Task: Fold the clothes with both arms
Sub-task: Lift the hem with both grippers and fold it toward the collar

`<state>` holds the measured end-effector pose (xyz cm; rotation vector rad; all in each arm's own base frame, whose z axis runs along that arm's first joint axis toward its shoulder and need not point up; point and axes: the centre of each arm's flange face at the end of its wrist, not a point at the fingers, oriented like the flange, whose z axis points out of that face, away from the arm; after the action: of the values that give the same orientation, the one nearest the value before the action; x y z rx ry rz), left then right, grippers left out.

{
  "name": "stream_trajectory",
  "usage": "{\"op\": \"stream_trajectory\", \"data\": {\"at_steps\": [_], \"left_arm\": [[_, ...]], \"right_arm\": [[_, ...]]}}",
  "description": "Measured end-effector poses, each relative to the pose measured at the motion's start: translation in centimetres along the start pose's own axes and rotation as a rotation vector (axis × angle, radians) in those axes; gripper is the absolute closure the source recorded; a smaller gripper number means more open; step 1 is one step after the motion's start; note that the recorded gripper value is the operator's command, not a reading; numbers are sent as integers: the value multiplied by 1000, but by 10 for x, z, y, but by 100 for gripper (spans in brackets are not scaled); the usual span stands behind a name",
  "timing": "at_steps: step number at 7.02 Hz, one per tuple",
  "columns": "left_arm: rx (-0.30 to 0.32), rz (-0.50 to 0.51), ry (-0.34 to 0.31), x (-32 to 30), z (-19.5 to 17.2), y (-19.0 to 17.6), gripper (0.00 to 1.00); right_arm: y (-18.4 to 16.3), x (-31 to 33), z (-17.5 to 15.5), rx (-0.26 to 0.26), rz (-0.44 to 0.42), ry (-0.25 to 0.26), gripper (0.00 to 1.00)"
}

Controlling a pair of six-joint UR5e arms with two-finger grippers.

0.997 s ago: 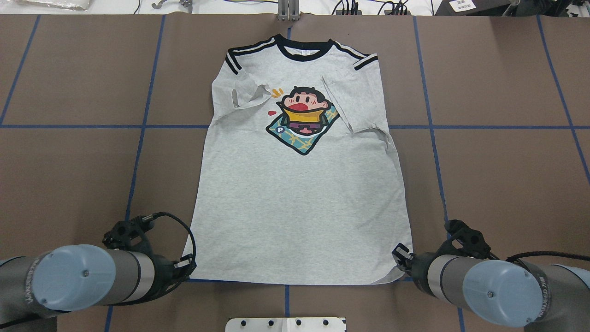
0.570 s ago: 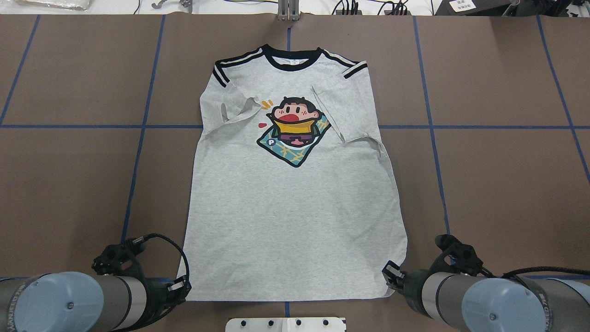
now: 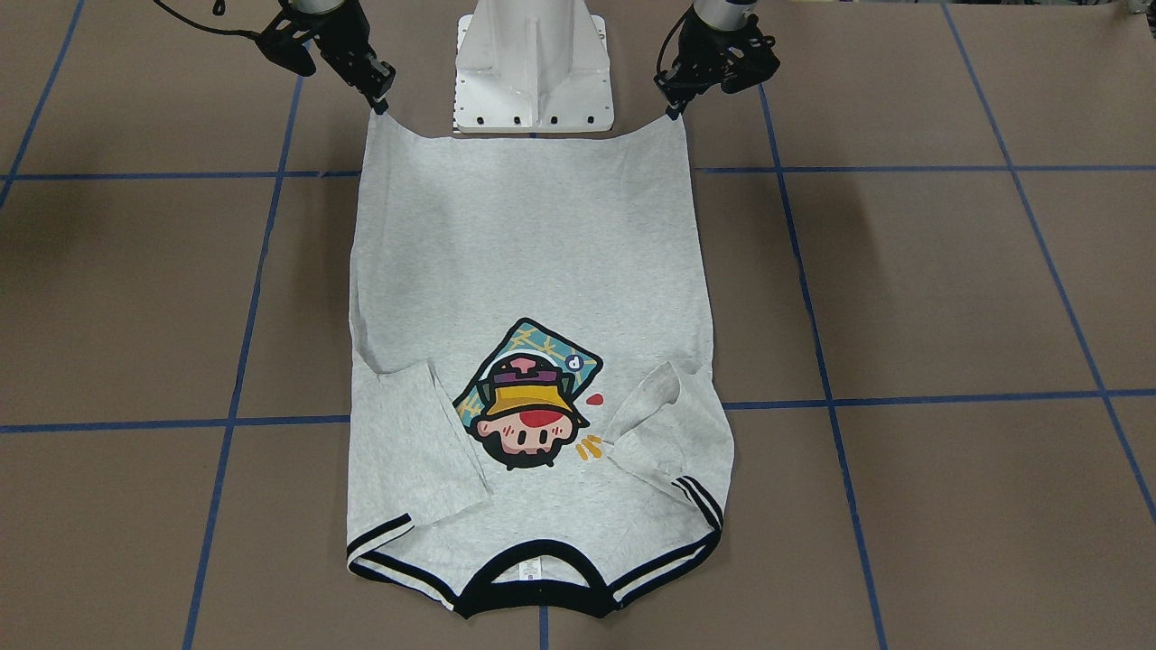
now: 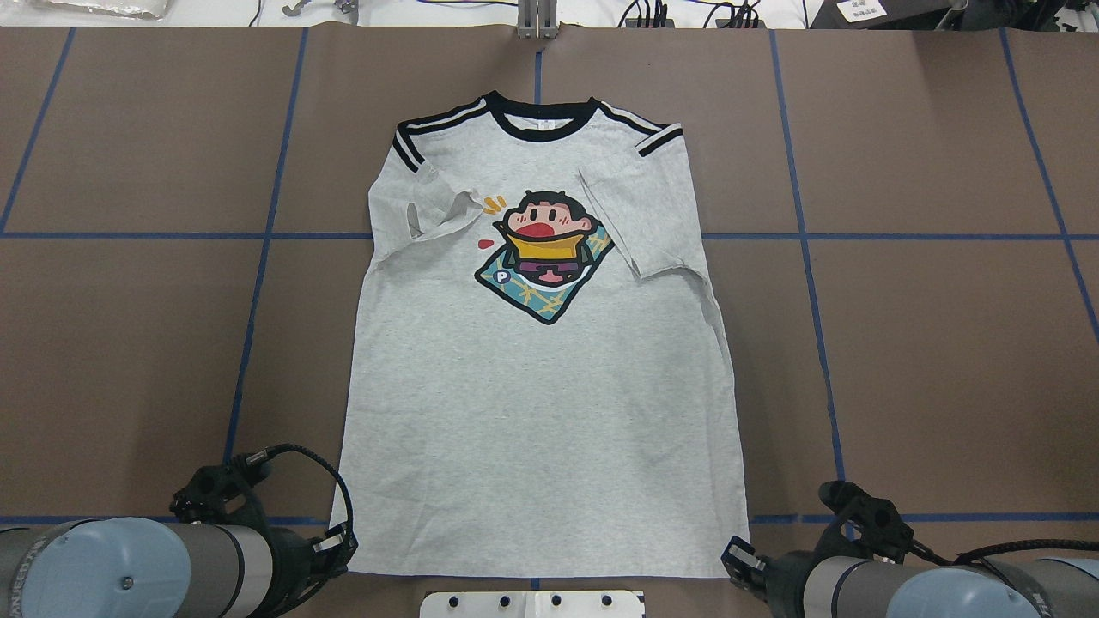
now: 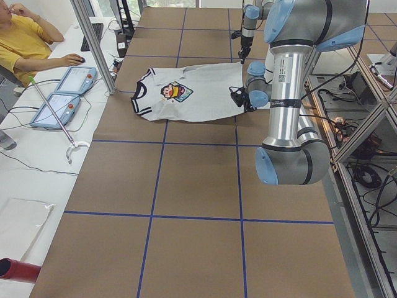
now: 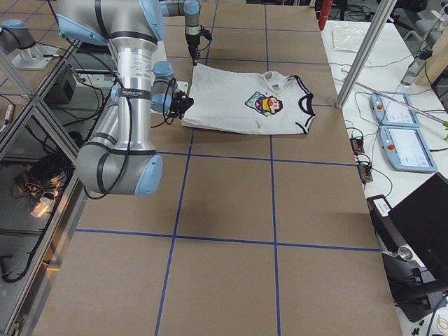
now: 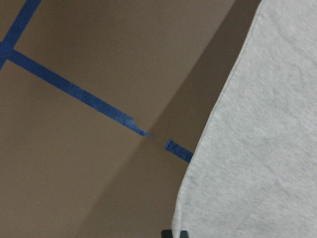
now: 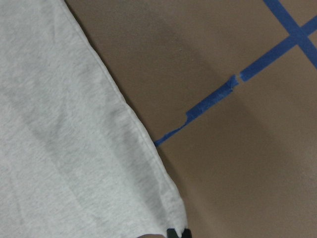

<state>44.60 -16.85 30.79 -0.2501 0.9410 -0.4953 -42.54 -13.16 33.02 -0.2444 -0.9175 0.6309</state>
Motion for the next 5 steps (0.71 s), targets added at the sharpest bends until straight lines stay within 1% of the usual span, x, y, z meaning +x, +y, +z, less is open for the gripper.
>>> {"op": "stream_trajectory", "data": {"at_steps": [1, 2, 3, 4, 5], "left_arm": [[-5, 2, 11, 2, -7, 0, 100], [-10, 4, 28, 5, -16, 0, 100], [-10, 6, 52, 11, -26, -3, 100], [2, 13, 90, 23, -39, -14, 100], [35, 28, 143, 42, -56, -34, 100]], "right_arm": [[6, 3, -1, -2, -6, -3, 100], [7, 2, -2, 9, -9, -16, 100], [-1, -4, -4, 37, 2, -41, 100], [-19, -16, -9, 75, 28, -74, 100], [-40, -32, -17, 109, 55, -113, 100]]}}
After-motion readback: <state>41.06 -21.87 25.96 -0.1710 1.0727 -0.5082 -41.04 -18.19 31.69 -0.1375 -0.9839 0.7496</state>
